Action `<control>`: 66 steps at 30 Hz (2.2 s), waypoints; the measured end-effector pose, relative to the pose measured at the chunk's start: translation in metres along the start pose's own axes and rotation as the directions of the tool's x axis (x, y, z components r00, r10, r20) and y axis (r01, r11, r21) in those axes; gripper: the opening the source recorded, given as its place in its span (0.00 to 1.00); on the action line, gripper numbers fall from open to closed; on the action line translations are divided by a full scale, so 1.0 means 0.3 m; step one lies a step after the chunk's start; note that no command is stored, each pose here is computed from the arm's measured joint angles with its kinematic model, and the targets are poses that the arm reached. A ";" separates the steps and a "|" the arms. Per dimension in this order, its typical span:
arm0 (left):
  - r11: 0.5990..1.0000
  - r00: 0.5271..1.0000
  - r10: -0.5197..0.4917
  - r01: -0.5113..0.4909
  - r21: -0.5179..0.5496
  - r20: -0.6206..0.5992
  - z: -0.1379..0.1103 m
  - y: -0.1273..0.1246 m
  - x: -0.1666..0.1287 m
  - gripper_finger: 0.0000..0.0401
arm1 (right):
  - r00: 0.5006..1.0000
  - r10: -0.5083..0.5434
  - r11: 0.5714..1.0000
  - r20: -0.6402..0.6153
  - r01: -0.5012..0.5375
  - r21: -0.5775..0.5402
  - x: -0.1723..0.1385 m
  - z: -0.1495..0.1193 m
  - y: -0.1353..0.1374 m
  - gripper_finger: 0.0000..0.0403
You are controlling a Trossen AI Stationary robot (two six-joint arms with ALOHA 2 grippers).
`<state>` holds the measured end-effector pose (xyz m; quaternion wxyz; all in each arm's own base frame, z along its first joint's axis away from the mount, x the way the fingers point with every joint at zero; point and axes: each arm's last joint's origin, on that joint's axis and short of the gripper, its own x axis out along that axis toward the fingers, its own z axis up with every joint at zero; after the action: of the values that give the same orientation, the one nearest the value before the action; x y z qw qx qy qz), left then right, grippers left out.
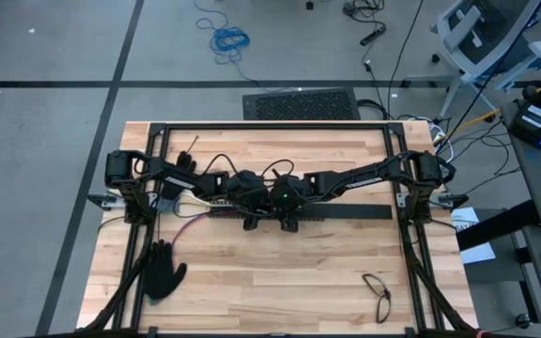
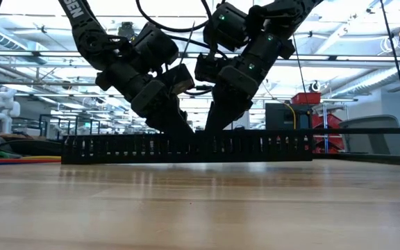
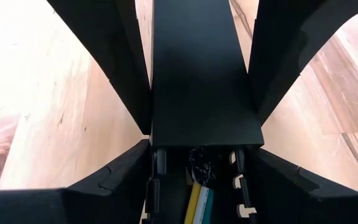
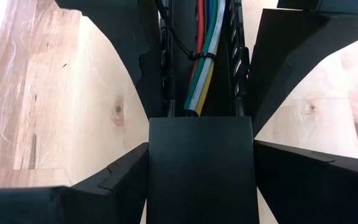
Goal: Ziptie cables
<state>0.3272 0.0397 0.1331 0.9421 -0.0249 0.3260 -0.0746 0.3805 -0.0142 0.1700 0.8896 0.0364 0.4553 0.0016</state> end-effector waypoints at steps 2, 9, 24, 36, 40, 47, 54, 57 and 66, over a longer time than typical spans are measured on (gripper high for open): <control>1.000 1.000 0.000 0.000 -0.001 0.001 0.001 0.000 0.000 0.59 | 1.000 -0.001 1.000 0.000 0.001 0.000 0.000 0.000 0.000 0.61; 0.999 1.000 0.002 -0.002 -0.045 -0.008 0.001 -0.002 0.001 0.66 | 1.000 -0.006 1.000 0.000 0.006 0.000 -0.001 0.001 0.000 0.61; 0.999 0.992 0.034 -0.034 -0.004 -0.122 -0.016 -0.001 -0.035 0.95 | 1.000 -0.007 1.000 0.011 0.007 -0.021 -0.003 0.007 0.000 0.61; 0.992 0.995 0.097 -0.096 0.078 -0.015 0.030 0.008 -0.231 0.94 | 1.000 -0.013 0.999 -0.015 0.013 -0.040 0.022 -0.006 -0.003 0.61; 0.988 0.987 0.157 -0.156 0.020 -0.034 -0.028 0.001 -0.270 0.94 | 1.000 -0.014 1.000 -0.020 0.014 -0.025 0.045 -0.012 -0.005 0.61; 0.984 0.983 0.177 -0.177 -0.013 0.044 -0.073 -0.020 -0.293 0.94 | 1.000 -0.015 0.999 -0.007 0.014 -0.035 0.046 -0.009 -0.005 0.61; 0.990 0.990 0.144 -0.144 -0.003 -0.012 -0.104 -0.036 -0.248 0.94 | 1.000 -0.017 0.999 0.024 0.019 -0.050 0.047 0.000 -0.006 0.61; 0.991 0.990 0.132 -0.133 -0.005 -0.039 -0.113 -0.043 -0.243 0.94 | 0.998 -0.017 0.998 0.055 0.020 -0.052 0.047 0.009 -0.005 0.61; 0.990 0.995 0.097 -0.098 0.097 0.014 -0.089 -0.072 -0.248 0.94 | 0.997 -0.015 0.998 0.072 0.019 -0.053 0.047 0.014 -0.005 0.61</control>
<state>0.2502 0.0301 0.1596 0.9463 0.0368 0.3182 -0.0445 0.3922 -0.0153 0.1611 0.9059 0.0088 0.4233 0.0051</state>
